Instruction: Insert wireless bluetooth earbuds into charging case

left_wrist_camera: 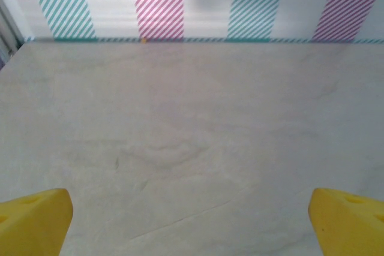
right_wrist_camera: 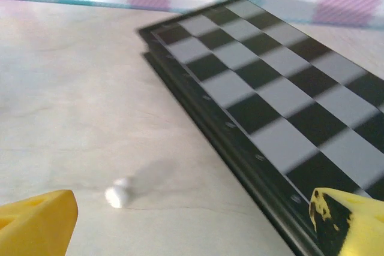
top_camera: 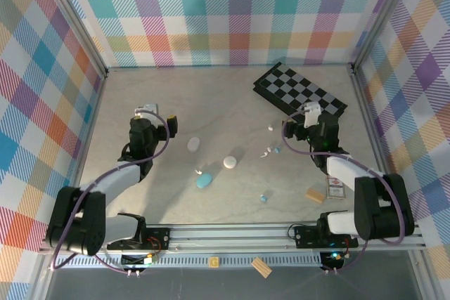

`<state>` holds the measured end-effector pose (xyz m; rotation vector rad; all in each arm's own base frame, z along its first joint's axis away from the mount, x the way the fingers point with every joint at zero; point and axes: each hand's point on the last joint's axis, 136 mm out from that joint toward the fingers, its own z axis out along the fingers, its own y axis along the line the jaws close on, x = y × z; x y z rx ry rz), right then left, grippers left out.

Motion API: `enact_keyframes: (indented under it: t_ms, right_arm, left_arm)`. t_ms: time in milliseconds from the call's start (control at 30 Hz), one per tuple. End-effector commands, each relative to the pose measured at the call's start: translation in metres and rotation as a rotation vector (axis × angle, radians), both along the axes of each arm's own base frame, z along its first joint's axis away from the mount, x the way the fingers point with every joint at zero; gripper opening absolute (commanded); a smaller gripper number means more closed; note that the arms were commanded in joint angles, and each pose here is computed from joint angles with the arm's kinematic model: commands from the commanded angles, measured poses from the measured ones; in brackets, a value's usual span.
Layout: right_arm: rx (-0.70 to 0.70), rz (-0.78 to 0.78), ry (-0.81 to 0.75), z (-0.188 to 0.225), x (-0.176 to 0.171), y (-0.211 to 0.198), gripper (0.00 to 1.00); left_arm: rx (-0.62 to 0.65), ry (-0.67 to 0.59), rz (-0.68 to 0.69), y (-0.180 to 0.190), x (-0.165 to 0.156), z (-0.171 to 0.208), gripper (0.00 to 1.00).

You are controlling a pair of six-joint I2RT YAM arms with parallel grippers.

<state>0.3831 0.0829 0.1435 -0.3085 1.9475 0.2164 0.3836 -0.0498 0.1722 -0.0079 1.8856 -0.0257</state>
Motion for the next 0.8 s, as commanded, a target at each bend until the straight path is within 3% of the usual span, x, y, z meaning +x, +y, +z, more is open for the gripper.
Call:
enact_keyframes:
  t_ms: [0,167,367,767]
  right_arm:
    - [-0.088,0.209,0.03,0.008,-0.022,0.045,0.99]
    - [-0.205,0.584,0.066,0.007,-0.07,0.118,0.99]
    - [-0.248,0.872,0.07,-0.005,-0.118,0.183,0.99]
    - [-0.457,1.215,0.222,-0.061,-0.151,0.235,0.99]
  left_arm:
    - [-0.022,0.103,-0.008,-0.012,-0.016,0.003,1.0]
    - [-0.168,0.164,-0.063,-0.03,-0.038,0.021,1.0]
    - [-0.249,0.179,-0.082,-0.033,-0.058,0.033,1.0]
    - [-0.273,0.242,-0.077,-0.033,-0.069,0.013,1.0]
